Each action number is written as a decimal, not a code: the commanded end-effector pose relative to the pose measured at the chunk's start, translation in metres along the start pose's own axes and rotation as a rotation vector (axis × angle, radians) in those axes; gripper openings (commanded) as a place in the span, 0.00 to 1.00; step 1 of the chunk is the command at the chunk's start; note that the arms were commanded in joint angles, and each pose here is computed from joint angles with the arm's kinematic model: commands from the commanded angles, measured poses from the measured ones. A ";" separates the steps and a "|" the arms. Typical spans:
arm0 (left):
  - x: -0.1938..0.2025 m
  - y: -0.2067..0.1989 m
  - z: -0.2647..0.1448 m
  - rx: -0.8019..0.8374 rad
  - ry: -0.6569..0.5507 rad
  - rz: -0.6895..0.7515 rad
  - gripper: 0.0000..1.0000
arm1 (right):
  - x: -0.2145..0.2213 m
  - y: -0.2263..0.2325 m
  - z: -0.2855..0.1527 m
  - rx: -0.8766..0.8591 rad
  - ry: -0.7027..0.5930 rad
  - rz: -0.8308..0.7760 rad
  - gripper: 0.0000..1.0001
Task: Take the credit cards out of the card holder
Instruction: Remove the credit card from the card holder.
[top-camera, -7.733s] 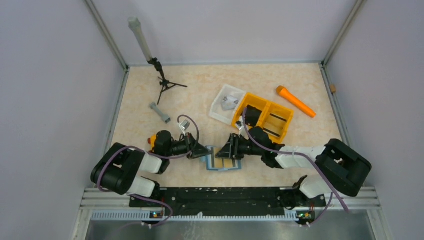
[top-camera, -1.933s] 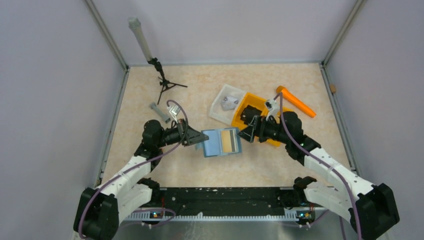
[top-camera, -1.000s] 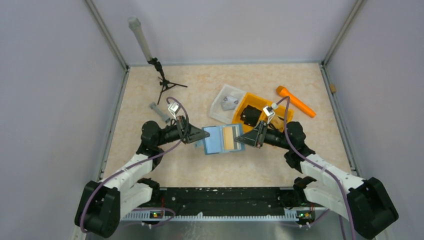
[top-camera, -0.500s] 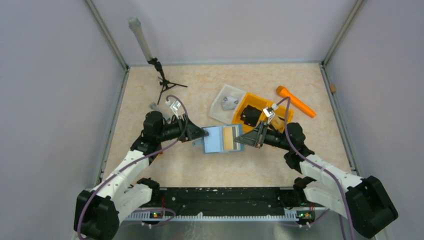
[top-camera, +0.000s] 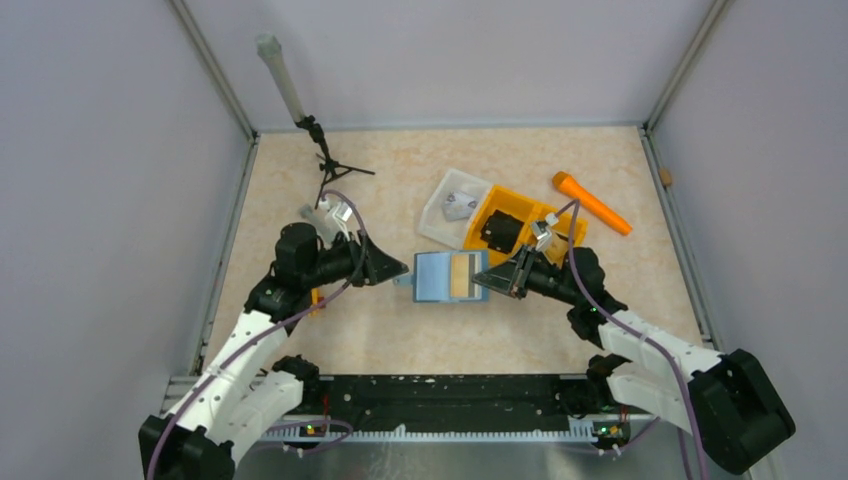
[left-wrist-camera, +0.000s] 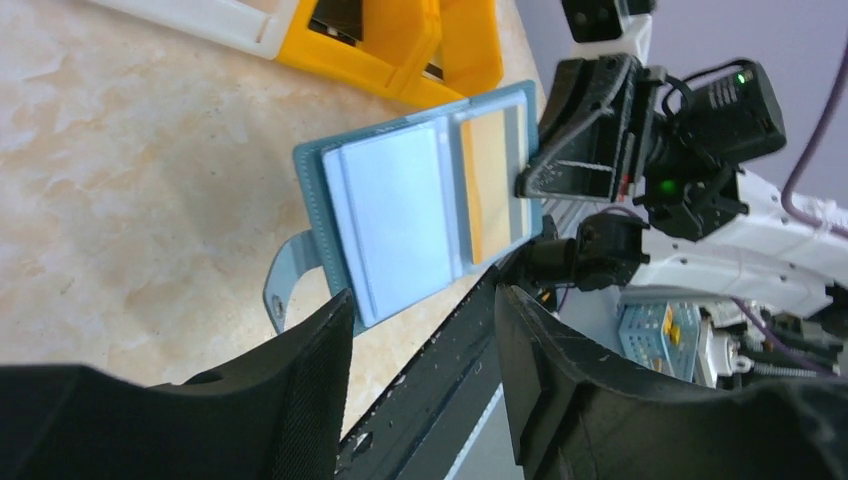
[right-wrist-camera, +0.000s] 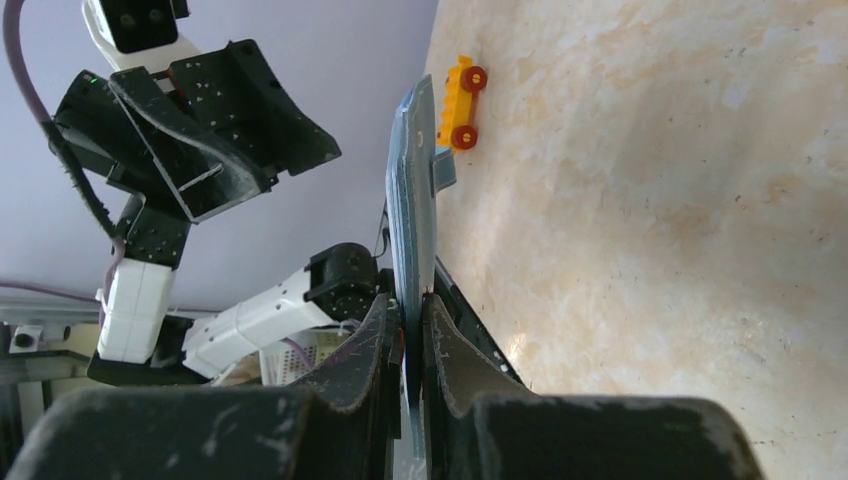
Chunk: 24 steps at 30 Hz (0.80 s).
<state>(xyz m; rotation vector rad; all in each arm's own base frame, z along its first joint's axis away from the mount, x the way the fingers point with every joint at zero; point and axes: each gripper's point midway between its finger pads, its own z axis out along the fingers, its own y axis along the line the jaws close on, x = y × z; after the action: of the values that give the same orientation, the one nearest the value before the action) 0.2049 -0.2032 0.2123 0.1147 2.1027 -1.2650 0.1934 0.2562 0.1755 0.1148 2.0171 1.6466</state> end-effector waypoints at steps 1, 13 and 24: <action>-0.002 -0.037 0.003 0.190 0.005 -0.012 0.53 | -0.007 0.012 0.002 -0.043 -0.028 -0.013 0.00; 0.025 -0.072 0.042 0.315 0.115 -0.031 0.37 | 0.002 0.029 0.008 -0.116 0.012 -0.004 0.00; 0.029 -0.063 0.056 0.278 0.130 -0.059 0.31 | 0.010 0.044 0.006 -0.181 0.037 0.012 0.00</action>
<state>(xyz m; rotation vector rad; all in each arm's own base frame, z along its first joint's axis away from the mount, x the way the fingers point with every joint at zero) 0.1786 -0.2835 0.2065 0.2358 2.1282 -1.6075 0.1824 0.2726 0.1890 0.1028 1.9910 1.7686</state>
